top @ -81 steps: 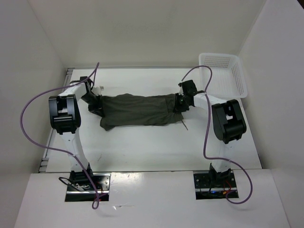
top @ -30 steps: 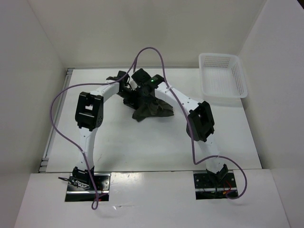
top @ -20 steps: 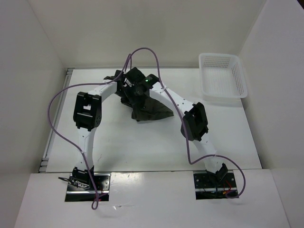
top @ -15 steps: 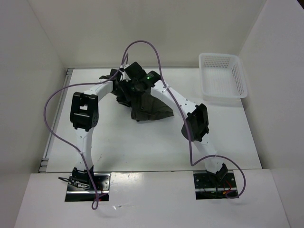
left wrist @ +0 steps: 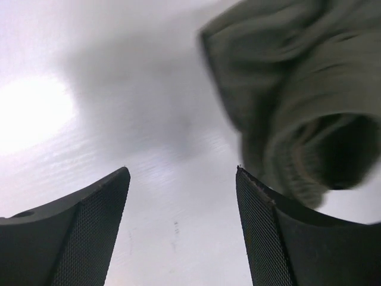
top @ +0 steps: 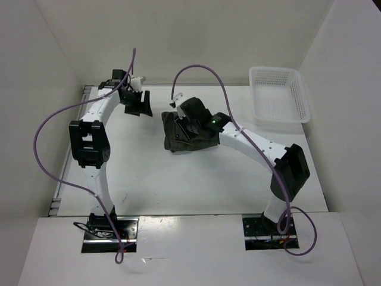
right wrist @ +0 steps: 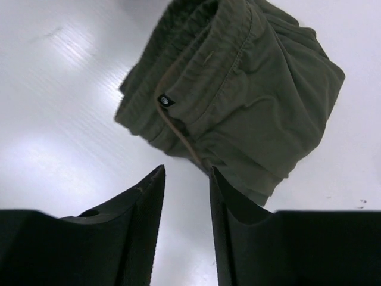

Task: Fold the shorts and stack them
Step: Fold the shorts

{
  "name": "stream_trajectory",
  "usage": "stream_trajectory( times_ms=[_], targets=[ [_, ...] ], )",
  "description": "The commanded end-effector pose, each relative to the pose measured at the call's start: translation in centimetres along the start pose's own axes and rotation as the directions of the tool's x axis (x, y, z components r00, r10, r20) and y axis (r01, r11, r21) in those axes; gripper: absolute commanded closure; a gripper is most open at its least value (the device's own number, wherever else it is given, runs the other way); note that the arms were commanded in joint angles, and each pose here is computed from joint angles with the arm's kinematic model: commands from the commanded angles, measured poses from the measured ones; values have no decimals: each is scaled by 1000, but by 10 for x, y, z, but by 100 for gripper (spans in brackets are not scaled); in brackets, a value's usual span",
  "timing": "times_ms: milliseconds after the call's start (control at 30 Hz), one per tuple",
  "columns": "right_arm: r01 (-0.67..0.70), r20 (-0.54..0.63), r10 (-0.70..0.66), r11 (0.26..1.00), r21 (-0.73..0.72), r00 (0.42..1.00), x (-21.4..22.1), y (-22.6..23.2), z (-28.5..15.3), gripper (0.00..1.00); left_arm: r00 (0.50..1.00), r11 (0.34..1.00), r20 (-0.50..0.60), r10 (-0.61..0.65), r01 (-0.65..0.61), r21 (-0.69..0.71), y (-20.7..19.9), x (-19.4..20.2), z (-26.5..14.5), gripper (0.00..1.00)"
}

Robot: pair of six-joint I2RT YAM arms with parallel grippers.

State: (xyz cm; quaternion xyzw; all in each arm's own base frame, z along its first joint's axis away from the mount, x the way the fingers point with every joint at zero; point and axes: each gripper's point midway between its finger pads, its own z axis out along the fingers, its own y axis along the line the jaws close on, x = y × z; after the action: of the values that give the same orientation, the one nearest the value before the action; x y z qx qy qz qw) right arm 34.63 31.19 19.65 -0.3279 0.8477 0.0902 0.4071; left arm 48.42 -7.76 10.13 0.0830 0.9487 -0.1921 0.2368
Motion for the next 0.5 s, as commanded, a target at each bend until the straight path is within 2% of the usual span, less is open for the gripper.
stream_trajectory(
  times_ms=[0, 67, 267, 433, 467],
  targets=[
    [55, 78, -61, 995, 82, 995, -4, -16, 25, 58, 984, 977, 129, 122, -142, 158, -70, -43, -40, 20],
    [73, 92, -75, 997, 32, 993, -4, -6, 35, 53, 987, 976, 95, 133, -147, 163, -78, -40, -30, 19],
    [71, 99, -74, 997, 32, 992, -3, -2, 59, 39, 992, 974, -19, 128, -122, 193, -83, -15, 15, 19],
    [83, 80, -84, 996, 11, 993, 2, 9, 79, 36, 989, 973, -61, 133, -118, 197, -86, -1, 30, 26],
    [74, 74, -74, 997, 10, 994, 3, 10, 83, 32, 988, 971, -64, 142, -126, 202, -91, 0, 31, 28]
  ],
)
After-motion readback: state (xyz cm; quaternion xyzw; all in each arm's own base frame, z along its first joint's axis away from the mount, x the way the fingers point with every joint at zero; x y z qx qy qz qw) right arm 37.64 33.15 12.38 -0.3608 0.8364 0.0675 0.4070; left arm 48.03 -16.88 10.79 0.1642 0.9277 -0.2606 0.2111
